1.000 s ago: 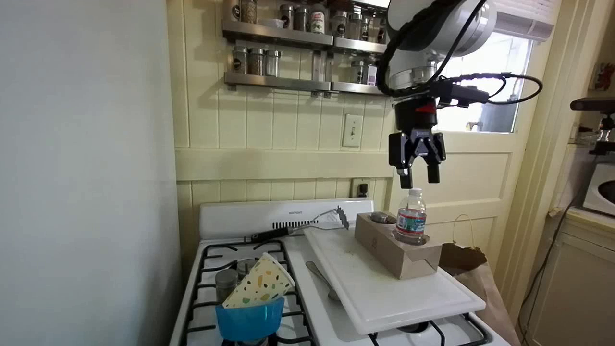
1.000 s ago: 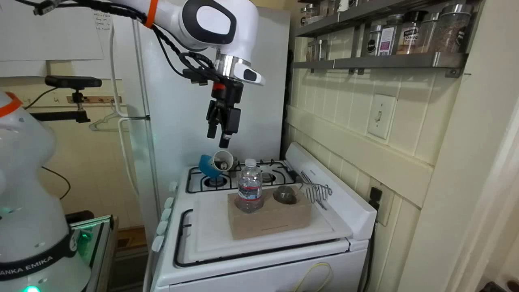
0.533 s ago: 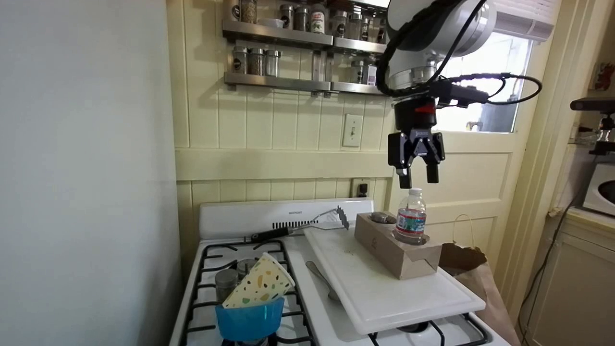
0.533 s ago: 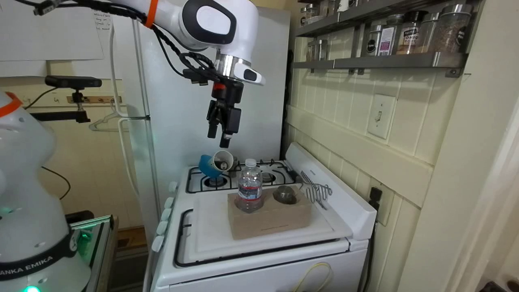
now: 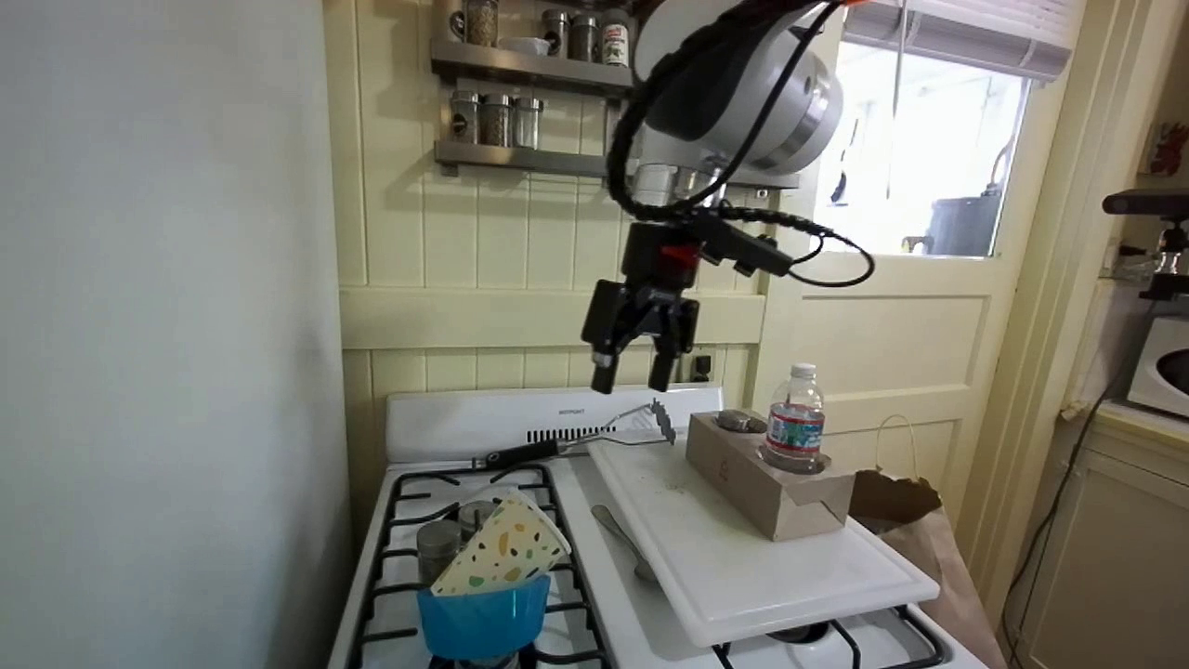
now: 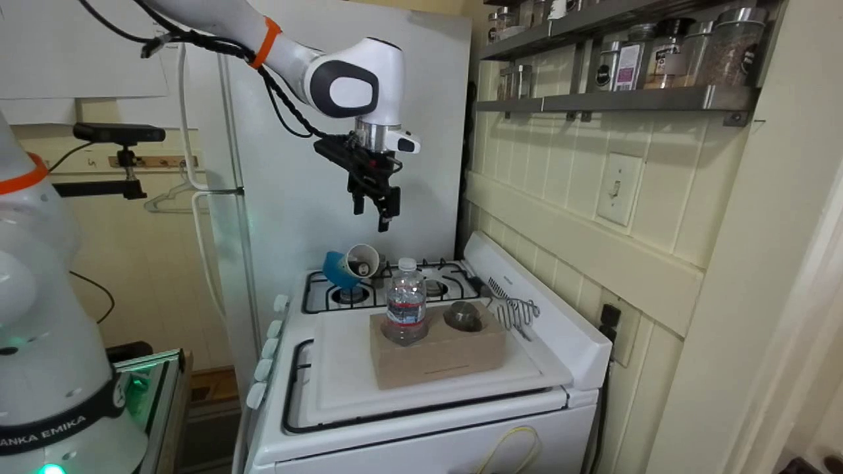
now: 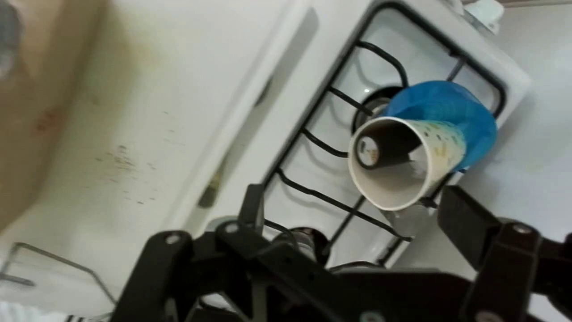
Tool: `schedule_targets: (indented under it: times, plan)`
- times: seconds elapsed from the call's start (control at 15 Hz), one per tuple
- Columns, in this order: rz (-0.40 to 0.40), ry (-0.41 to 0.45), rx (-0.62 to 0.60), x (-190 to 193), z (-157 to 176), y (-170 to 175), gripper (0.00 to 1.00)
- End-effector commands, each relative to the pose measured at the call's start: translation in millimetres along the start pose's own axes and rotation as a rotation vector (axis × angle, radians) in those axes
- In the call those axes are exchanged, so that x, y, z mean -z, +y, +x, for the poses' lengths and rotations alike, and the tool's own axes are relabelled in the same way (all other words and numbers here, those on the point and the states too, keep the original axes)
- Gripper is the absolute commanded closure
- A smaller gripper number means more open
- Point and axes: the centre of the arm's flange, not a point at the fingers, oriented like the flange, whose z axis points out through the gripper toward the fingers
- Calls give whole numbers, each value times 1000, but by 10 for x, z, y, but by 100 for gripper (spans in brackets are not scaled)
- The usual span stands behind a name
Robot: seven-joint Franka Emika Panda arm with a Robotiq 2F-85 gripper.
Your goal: Put the cup upright
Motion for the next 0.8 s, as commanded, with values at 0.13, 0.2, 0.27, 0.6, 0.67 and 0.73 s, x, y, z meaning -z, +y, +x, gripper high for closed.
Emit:
schedule_targets:
  times: [0.13,0.2,0.27,0.6,0.67,0.73]
  plan:
    - [206,-51,97,-787,434,-389,0]
    - [224,-70,91,-896,447,-431,0]
    - [235,-83,91,-955,449,-451,0]
    - [308,-134,128,-1313,556,-482,0]
    - [313,-145,139,-1364,565,-497,4]
    - [321,-154,144,-1408,577,-505,13]
